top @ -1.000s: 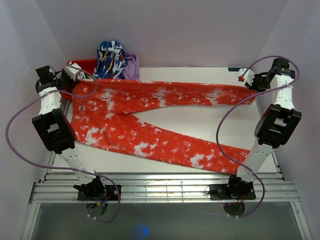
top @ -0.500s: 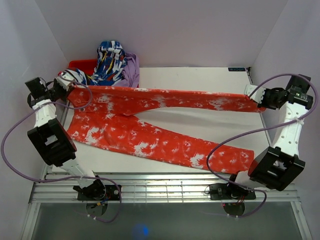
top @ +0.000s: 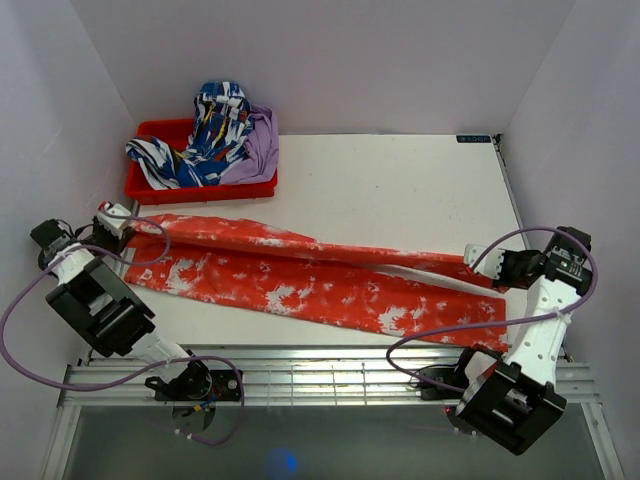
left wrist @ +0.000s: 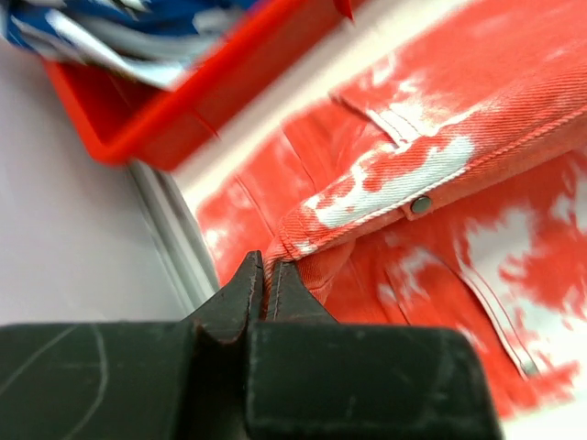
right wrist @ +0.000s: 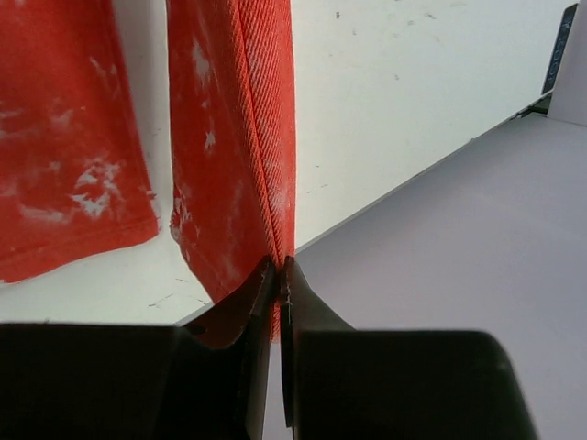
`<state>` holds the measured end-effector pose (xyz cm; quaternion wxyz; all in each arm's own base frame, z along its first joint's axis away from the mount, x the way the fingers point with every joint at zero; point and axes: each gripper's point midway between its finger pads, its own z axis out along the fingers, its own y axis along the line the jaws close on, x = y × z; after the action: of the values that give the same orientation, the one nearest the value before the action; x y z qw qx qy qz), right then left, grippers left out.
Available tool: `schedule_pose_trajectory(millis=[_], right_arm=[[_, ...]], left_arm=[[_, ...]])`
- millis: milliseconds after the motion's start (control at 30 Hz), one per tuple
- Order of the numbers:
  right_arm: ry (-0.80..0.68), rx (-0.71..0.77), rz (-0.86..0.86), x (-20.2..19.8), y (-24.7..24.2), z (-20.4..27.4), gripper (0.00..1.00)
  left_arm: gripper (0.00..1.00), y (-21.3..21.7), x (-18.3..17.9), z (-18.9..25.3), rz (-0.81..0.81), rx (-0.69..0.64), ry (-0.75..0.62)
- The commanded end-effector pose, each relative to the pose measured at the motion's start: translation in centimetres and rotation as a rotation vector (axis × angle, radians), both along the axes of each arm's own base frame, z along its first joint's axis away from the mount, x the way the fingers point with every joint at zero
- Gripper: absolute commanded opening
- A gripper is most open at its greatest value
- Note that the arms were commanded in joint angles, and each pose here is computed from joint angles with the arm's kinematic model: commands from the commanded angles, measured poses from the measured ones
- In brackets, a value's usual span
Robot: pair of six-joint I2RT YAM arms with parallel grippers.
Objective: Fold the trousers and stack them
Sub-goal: Fold the trousers
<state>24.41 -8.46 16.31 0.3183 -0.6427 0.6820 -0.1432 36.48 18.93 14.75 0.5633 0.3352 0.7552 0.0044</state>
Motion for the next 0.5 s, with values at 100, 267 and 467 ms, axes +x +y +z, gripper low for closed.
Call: schedule_pose_trajectory(millis=[100,267,467], right_arm=[[0.054,-0.134,-0.027,-2.7,-1.9,-3.3,0.08],[0.125,-0.182,0.057,-6.0,-0.2,-8.4,0.08],[0.15,-0.216,0.073,-7.8,0.3,-10.7,0.08]], left_arm=[[0.0,0.6,-5.1,-4.3,-0.02,0.121,0.062],[0.0,0.6,-7.6,-8.6,-0.047,0.169,0.168],[0.0,2.2,-8.8,-10.6,-0.012,0.182,0.223]])
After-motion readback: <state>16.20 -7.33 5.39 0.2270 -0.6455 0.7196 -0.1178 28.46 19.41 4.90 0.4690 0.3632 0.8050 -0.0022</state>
